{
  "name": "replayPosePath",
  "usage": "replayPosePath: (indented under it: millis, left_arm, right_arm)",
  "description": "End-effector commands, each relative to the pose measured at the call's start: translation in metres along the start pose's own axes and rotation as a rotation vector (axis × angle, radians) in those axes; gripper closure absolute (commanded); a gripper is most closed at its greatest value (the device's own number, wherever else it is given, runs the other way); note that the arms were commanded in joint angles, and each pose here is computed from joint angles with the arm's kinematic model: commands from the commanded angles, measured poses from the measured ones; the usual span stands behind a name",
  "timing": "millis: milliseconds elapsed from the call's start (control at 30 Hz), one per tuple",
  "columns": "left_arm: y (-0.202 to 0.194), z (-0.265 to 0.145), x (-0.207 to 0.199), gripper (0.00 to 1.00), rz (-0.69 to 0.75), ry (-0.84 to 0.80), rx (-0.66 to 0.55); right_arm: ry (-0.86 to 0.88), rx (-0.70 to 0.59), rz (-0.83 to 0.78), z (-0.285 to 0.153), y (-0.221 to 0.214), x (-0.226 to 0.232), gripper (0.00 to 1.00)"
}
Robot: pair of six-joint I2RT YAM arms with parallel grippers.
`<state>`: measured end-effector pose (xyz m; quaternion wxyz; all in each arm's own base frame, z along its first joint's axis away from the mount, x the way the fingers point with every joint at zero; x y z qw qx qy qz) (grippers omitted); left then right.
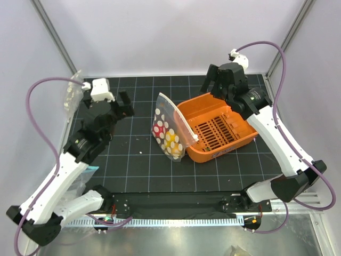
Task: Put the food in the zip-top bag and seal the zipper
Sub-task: Reset both arms
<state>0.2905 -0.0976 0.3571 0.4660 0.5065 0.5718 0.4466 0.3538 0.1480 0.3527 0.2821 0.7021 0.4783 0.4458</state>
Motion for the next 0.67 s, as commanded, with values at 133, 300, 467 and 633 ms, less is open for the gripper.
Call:
replayPosePath:
  millis: [133, 300, 467, 633]
  left_arm:
    - [-0.046, -0.031, 0.011, 0.00, -0.225, -0.012, 0.126]
    - [-0.063, -0.041, 0.019, 0.00, -0.274, 0.005, 0.160]
    - [-0.071, -0.045, 0.020, 0.00, -0.281, 0.003, 0.190]
    - [-0.073, -0.045, 0.018, 0.00, -0.268, -0.013, 0.199]
  right_arm:
    - [-0.044, 0.035, 0.071, -0.009, -0.022, -0.018, 0.00]
    - [-0.054, 0.043, 0.058, -0.007, -0.027, -0.022, 0.00]
    - [-0.076, 0.053, 0.035, -0.008, -0.032, -0.028, 0.00]
    - [-0.050, 0.075, 0.013, -0.009, -0.035, -0.026, 0.00]
Point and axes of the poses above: each gripper's point midway between its finger pads, its own z axis out along the fingers, its own x axis along the line the jaws close on, y = z × x, the point moved 2 cm from there along -z, back along the fingers, and after that the axes turned 4 degrees about z, right-handed, at the moved point
